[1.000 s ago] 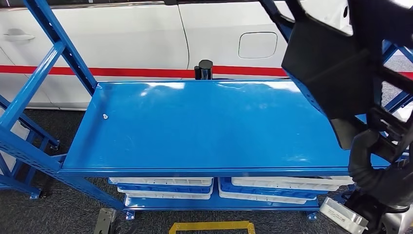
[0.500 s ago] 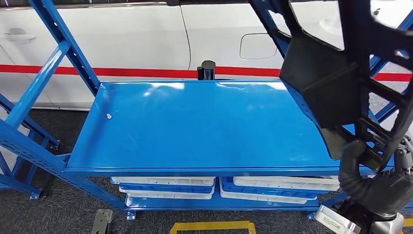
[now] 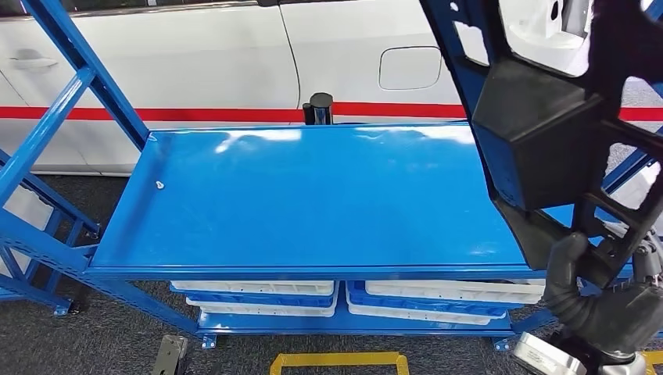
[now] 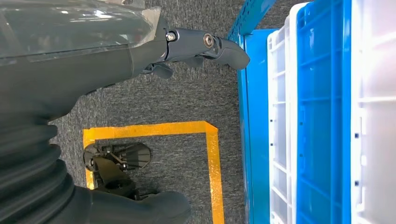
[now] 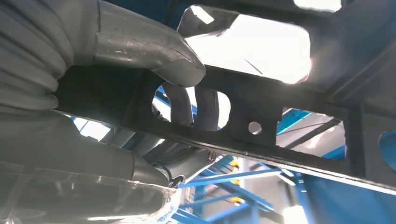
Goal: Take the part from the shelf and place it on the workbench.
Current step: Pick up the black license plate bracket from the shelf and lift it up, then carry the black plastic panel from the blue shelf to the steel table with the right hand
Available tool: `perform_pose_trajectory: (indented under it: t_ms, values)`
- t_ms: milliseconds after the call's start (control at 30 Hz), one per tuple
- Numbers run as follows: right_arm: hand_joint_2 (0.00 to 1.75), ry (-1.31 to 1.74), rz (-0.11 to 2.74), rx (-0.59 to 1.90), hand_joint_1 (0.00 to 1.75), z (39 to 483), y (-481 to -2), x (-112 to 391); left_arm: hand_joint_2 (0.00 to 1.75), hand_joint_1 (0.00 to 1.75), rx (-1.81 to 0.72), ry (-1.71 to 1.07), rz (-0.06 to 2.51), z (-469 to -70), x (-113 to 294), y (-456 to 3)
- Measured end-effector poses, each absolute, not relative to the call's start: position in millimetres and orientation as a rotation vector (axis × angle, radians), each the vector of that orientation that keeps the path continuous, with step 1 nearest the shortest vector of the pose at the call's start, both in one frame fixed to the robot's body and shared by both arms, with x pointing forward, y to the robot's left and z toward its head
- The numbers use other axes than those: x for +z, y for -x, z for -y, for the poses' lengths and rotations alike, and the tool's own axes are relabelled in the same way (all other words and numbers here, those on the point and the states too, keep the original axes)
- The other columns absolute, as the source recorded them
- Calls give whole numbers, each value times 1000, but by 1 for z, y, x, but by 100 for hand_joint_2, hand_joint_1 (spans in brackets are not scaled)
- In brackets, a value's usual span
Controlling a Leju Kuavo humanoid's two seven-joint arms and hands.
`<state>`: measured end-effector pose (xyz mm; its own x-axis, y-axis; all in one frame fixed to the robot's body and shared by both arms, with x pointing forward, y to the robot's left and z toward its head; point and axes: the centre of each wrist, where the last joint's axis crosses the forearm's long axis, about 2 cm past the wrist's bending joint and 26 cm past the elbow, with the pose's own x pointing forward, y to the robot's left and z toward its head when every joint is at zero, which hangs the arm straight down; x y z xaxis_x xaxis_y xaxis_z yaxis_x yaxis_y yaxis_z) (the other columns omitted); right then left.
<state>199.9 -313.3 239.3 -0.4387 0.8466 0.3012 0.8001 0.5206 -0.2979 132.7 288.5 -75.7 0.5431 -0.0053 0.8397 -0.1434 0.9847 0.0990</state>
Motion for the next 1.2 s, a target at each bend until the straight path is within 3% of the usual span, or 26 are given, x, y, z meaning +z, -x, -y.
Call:
perform_pose_trajectory:
  t_ms: [1200]
  values:
    - [175, 1164, 2187, 151, 175, 307, -183, 202, 175, 0, 76, -173, 974, -289, -78, -114]
